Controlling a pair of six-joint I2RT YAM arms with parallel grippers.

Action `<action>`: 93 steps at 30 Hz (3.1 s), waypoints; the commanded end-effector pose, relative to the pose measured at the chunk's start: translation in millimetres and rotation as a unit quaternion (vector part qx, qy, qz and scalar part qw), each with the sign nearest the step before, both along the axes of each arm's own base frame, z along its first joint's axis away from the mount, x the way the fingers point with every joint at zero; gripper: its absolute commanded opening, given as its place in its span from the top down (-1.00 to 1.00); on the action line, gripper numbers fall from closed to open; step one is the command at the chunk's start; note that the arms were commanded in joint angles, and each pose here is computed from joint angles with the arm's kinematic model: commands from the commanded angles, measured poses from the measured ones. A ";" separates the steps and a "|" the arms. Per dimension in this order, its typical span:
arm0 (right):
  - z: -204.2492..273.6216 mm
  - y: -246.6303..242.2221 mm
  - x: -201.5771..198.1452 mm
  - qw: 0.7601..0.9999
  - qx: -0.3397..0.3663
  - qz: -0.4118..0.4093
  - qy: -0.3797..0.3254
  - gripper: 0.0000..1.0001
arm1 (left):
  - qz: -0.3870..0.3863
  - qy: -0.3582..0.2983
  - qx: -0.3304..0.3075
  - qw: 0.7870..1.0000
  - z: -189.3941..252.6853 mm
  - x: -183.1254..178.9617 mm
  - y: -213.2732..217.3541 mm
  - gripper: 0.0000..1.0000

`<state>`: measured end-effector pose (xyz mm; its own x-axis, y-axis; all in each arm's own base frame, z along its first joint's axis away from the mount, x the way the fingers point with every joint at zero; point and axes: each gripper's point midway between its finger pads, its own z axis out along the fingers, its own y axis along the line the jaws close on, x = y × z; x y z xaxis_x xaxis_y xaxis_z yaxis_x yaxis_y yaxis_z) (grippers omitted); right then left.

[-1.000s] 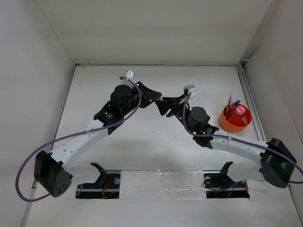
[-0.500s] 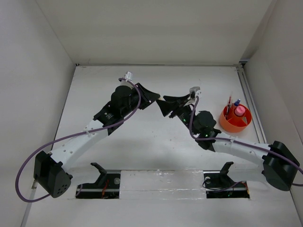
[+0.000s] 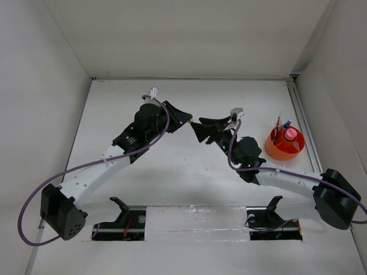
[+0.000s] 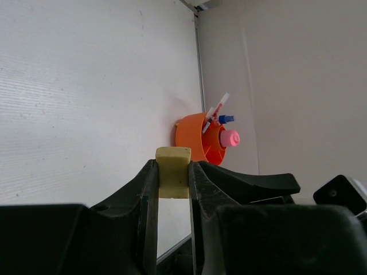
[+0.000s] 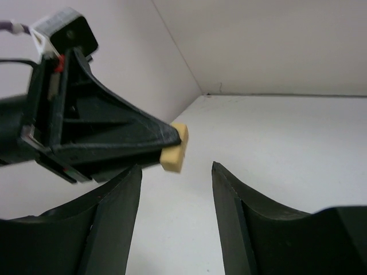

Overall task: Sort the stationery into containers
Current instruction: Pick up the stationery from the center of the board, then place the stationery in the storage box.

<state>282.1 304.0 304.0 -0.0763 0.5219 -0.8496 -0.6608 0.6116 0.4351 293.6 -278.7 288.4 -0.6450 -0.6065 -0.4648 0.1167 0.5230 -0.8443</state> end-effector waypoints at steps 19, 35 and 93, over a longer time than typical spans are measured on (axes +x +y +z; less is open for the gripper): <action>28.4 8.6 -1.3 0.997 0.036 0.017 -0.062 -0.16 | -0.001 -0.031 -0.028 0.999 39.1 1.7 -3.7 1.00; 31.8 20.1 7.4 0.995 0.047 0.026 -0.082 -0.16 | -0.005 -0.023 -0.023 0.999 30.1 -0.1 -4.4 1.00; 24.7 27.5 6.4 0.984 0.064 0.070 -0.153 1.00 | -0.015 -0.014 -0.025 0.999 27.7 -2.4 -7.9 0.90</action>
